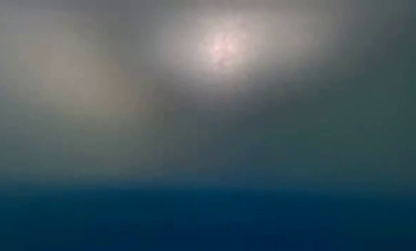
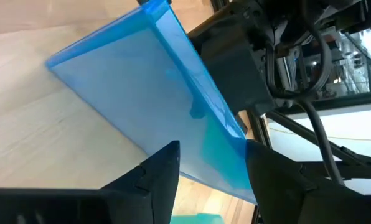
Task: Pick & place jewel cases by type
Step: Put the blue CD case into the green bin
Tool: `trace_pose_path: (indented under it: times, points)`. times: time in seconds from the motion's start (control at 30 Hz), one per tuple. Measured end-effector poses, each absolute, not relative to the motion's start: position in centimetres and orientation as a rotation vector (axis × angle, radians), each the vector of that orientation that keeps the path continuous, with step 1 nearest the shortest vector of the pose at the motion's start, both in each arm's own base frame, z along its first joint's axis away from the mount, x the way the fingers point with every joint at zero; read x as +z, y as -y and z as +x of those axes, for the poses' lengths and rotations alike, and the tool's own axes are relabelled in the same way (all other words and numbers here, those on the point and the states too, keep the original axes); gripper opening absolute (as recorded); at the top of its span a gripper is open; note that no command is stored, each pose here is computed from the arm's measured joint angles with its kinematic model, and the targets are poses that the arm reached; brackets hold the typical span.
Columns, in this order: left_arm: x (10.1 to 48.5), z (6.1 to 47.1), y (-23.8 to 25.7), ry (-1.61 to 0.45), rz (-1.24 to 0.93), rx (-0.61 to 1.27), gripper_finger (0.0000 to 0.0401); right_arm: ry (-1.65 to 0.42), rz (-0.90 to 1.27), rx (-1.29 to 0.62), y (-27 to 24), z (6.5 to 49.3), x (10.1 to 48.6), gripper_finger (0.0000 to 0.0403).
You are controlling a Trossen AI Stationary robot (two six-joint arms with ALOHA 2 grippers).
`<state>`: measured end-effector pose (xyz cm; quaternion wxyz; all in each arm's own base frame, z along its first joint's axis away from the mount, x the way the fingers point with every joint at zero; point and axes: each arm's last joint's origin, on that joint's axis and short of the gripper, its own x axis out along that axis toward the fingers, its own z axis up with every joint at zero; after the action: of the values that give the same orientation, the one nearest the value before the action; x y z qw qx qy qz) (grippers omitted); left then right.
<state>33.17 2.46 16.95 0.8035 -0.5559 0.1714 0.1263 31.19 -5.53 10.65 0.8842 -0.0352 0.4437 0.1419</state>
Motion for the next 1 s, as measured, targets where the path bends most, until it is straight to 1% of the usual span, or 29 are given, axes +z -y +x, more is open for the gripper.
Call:
trace_pose_path:
  times: [0.37,0.63,1.0]
  points:
    - [16.94,33.39,-2.47,-0.366,-1.211,0.281,0.0177,-0.927,-0.070,0.300,5.51,31.12,10.61,0.0006]
    - [16.94,33.43,-2.49,-0.350,-1.233,0.281,0.0189,-0.930,-0.074,0.304,5.50,31.07,10.58,0.0006]
    - [17.45,33.19,-2.51,-0.334,-1.239,0.286,0.0191,-0.928,-0.082,0.309,5.49,31.06,10.58,0.0006]
